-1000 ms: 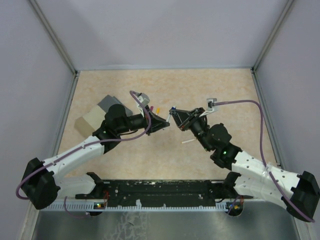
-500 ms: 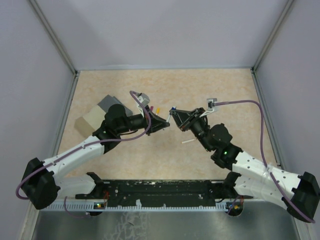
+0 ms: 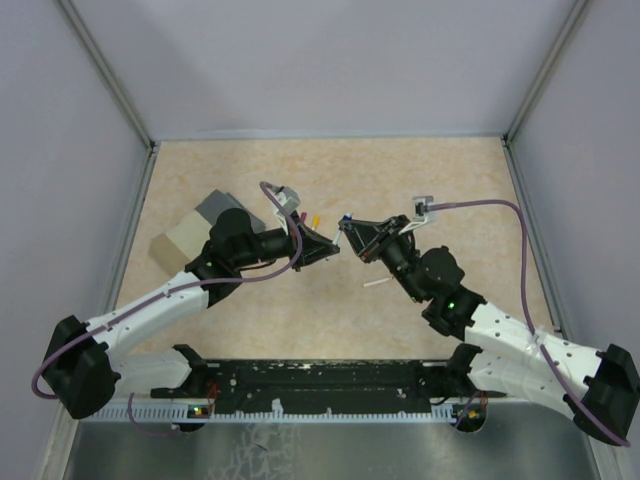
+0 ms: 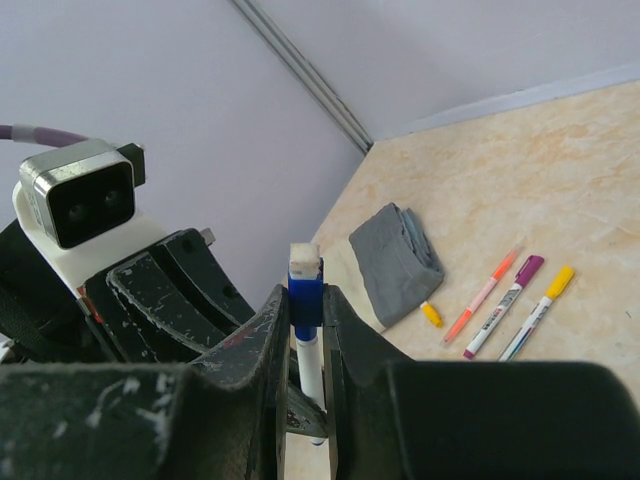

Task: Insert the pens into the pen caps
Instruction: Insert the pen cap onto the pen.

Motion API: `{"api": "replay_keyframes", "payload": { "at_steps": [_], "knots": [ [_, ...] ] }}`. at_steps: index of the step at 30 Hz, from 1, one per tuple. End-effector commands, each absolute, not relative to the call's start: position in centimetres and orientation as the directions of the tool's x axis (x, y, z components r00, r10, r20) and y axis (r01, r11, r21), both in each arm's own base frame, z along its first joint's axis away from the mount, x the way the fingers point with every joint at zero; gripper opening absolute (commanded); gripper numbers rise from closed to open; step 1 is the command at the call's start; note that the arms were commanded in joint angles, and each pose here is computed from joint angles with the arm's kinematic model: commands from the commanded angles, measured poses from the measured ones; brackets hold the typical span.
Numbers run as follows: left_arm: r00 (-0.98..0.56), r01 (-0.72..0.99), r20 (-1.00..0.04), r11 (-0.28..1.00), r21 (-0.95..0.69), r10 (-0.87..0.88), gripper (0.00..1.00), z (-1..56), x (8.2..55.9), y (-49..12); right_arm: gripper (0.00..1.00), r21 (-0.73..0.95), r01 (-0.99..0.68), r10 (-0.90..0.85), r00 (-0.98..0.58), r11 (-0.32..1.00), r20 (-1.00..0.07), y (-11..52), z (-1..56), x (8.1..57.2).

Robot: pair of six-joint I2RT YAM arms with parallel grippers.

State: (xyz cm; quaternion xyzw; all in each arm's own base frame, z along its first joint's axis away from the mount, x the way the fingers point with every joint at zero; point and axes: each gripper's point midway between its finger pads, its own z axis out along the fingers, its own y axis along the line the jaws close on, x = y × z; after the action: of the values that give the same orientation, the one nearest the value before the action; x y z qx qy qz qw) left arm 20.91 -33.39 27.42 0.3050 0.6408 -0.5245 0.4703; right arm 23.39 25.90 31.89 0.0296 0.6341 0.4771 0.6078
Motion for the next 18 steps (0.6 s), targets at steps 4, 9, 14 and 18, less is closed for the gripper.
{"api": "replay_keyframes", "payload": {
  "at_steps": [4, 9, 14, 18],
  "knots": [
    [-0.312, 0.902, -0.939, 0.265, -0.341, -0.145, 0.0, 29.6, 21.4, -33.6, 0.0, 0.611, -0.598, 0.581, -0.279, 0.518, -0.765, 26.6, 33.9, 22.3],
    [-0.306, 0.892, -0.939, 0.297, -0.34, -0.157, 0.0, 29.7, 22.0, -33.4, 0.0, 0.601, -0.61, 0.528, -0.325, 0.517, -0.784, 27.1, 32.7, 21.5],
    [-0.283, 0.884, -0.941, 0.33, -0.331, -0.185, 0.0, 30.5, 22.9, -33.4, 0.0, 0.61, -0.619, 0.469, -0.4, 0.495, -0.787, 28.1, 31.1, 20.6],
    [-0.248, 0.885, -0.94, 0.341, -0.318, -0.233, 0.0, 32.1, 23.5, -33.4, 0.0, 0.65, -0.595, 0.442, -0.478, 0.473, -0.759, 28.8, 29.1, 19.9]
  ]
}}
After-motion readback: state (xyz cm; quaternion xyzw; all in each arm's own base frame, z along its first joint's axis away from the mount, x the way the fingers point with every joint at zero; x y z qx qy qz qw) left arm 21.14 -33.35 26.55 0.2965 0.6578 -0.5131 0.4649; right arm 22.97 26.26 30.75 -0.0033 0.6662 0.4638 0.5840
